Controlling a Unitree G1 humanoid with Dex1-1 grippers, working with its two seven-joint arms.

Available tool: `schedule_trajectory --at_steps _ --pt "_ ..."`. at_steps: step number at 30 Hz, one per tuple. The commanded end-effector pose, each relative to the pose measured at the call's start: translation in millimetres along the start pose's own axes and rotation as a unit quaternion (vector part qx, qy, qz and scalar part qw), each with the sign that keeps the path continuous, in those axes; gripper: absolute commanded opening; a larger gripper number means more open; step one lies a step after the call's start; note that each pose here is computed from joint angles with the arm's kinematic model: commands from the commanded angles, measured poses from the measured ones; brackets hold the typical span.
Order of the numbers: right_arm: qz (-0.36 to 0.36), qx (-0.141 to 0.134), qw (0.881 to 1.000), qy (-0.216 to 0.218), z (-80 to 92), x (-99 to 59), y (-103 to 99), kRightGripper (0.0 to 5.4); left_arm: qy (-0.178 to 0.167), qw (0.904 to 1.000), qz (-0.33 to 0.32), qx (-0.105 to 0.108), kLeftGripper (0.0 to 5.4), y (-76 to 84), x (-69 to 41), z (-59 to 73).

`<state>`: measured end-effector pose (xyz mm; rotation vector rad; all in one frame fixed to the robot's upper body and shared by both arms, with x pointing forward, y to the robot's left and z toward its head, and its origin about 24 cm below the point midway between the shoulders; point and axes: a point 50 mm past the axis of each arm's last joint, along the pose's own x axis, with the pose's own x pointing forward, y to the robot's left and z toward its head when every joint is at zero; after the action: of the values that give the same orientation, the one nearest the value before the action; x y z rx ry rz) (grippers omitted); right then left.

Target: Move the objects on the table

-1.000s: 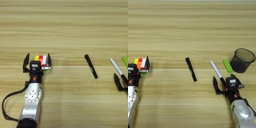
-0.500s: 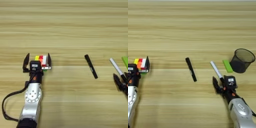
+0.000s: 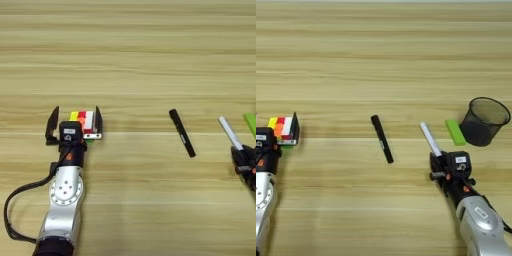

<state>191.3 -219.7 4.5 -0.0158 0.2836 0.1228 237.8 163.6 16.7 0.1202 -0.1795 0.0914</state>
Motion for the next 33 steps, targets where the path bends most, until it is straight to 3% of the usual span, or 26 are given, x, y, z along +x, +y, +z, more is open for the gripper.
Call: schedule_trajectory --at_steps 1,3,22,33 --pt "0.01 0.027 0.997 0.065 -25.5 -7.2 7.8 0.98 0.005 1.0 -0.002 0.001 5.4 -0.4 0.7 -0.5" --pt "0.012 0.027 0.997 0.065 -25.3 -7.1 8.9 0.78 0.005 1.0 -0.002 0.001 5.4 -0.4 0.7 -0.4" --pt "0.06 0.063 0.996 0.028 -13.2 20.9 51.2 0.77 0.006 1.0 -0.003 0.002 5.4 0.6 0.2 -1.7" --pt "0.051 0.066 0.996 0.036 -18.5 29.5 50.3 0.77 0.006 1.0 -0.001 0.002 5.4 2.2 -0.5 -1.6"
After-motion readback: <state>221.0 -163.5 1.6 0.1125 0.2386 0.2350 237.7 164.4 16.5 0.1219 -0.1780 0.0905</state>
